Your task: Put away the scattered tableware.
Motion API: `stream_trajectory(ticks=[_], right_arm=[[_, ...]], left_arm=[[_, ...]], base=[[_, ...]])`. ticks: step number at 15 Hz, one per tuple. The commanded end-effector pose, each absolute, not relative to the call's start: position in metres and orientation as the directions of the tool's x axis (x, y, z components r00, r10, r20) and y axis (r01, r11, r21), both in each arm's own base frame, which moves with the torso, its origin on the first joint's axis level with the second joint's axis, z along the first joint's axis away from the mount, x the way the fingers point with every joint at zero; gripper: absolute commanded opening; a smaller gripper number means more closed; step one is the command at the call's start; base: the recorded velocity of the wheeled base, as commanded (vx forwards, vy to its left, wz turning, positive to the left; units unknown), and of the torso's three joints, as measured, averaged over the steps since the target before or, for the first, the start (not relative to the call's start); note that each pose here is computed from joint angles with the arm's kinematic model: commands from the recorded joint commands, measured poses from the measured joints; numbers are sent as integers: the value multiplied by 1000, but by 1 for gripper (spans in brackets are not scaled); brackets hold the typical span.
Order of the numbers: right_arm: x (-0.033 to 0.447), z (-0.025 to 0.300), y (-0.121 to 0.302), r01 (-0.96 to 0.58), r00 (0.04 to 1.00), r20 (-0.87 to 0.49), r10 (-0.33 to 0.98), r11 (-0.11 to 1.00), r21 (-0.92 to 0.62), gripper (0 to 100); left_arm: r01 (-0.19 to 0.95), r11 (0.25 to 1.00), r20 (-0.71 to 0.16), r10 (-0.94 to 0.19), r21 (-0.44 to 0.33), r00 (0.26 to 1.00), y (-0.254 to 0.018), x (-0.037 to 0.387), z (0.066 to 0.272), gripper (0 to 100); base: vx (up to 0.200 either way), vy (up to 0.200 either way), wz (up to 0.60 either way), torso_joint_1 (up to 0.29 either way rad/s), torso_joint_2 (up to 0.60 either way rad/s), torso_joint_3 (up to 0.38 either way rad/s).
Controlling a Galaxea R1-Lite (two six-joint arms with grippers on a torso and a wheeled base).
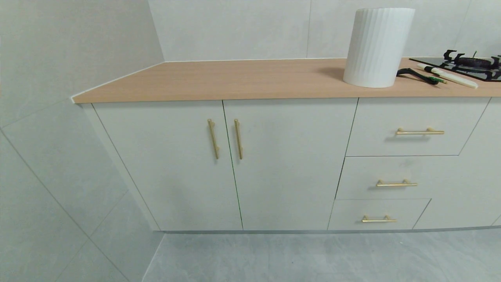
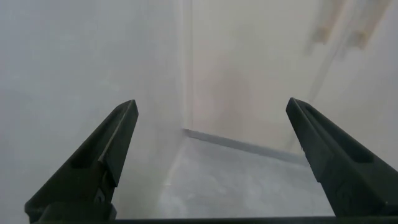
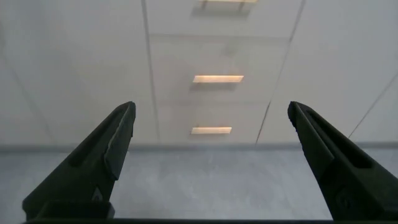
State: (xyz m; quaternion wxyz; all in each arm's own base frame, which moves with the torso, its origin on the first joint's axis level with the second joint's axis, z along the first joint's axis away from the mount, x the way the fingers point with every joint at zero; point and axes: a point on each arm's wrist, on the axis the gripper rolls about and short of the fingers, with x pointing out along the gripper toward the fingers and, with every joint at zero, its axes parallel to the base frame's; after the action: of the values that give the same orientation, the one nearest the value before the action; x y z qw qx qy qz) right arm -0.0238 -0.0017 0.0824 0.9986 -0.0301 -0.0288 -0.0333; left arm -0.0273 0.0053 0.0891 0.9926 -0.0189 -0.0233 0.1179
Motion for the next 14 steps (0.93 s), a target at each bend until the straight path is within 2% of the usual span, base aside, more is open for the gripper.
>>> stream_trajectory(ticks=[1,5,6,9,14], right_arm=[[-23,81,-1,57,997,54,-54,997,-54,100],[-23,80,0,-8,999,46,11,998,-55,100],[-23,75,1,-50,999,-12,49,997,-53,100],[-23,76,1,-58,998,2,58,998,-38,100],[-23,76,1,-61,998,2,61,998,-31,100]], left_arm=[[-183,982,30,185,-36,982,4,-23,79,100],[-41,999,9,41,0,999,1,-23,76,100],[-17,1000,0,17,11,1000,0,-23,75,100],[-9,1000,-2,9,28,1000,0,-23,75,100],[-9,1000,-2,9,11,1000,0,-23,75,100]], base=[[0,0,0,0,0,0],[0,0,0,0,0,0],[0,0,0,0,0,0],[0,0,0,0,0,0],[0,0,0,0,0,0]])
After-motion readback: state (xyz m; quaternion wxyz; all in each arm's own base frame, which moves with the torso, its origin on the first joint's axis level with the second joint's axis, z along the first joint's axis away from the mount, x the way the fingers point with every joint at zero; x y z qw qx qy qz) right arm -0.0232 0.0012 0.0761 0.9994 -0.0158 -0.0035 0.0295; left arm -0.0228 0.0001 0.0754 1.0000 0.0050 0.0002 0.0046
